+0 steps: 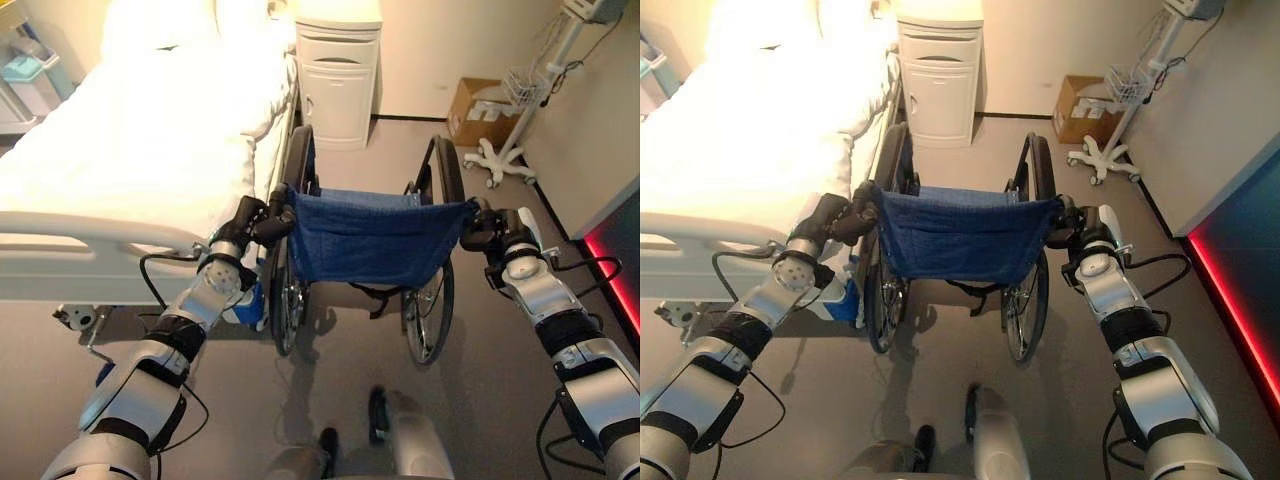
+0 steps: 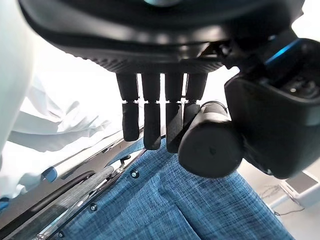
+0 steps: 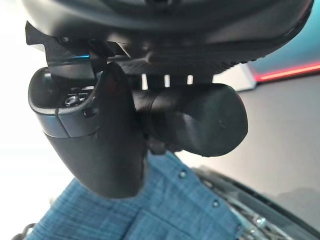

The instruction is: Push the wheelchair next to the bed

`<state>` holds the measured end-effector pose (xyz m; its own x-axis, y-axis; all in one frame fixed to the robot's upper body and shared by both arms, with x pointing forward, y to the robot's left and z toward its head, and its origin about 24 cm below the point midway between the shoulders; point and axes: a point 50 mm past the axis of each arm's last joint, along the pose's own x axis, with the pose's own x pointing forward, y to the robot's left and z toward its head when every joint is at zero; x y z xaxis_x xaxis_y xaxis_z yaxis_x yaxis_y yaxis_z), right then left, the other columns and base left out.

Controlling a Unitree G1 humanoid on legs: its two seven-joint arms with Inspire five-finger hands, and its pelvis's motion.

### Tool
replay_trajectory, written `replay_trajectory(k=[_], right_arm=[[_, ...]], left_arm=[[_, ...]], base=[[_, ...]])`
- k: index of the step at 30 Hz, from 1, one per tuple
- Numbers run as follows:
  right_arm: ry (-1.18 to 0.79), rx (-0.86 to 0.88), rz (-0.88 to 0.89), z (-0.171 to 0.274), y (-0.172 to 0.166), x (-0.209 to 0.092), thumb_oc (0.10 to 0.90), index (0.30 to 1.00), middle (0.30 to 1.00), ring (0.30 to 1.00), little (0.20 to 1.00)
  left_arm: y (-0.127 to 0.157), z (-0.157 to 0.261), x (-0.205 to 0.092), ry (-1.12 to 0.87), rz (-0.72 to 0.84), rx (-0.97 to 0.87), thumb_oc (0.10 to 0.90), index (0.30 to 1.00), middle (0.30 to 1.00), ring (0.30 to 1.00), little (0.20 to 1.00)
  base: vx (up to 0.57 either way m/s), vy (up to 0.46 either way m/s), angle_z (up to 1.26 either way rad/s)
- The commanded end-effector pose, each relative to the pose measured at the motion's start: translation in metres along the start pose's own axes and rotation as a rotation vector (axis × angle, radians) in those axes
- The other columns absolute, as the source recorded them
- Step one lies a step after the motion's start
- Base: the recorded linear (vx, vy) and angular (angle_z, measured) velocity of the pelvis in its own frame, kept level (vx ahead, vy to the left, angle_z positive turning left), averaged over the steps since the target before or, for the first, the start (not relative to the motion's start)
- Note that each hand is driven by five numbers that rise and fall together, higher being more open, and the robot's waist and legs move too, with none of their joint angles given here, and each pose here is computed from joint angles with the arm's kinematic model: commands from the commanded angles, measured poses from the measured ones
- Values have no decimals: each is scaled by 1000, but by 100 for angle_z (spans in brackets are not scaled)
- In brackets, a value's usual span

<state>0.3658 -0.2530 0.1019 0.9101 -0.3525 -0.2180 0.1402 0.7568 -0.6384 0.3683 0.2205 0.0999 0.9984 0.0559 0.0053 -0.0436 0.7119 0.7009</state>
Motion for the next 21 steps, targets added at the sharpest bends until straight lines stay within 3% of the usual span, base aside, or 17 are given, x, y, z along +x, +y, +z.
replay_trajectory(k=[1,5,15,21], right_arm=[[45,-117,238,-9,49,-6,400,300,300,300,300],[21,-108,204,8,35,1,400,300,300,300,300],[-21,-112,229,14,37,1,400,300,300,300,300],[11,-152,227,-7,39,0,400,300,300,300,300]], left_arm=[[-12,20,-3,-159,-58,55,400,300,300,300,300],[-12,37,2,-206,-70,33,400,300,300,300,300],[-5,38,6,-195,-56,46,400,300,300,300,300],[-15,24,1,-163,-50,9,400,300,300,300,300]], base=[[390,-191,42],[367,-212,36],[382,-161,23],[406,-59,5]])
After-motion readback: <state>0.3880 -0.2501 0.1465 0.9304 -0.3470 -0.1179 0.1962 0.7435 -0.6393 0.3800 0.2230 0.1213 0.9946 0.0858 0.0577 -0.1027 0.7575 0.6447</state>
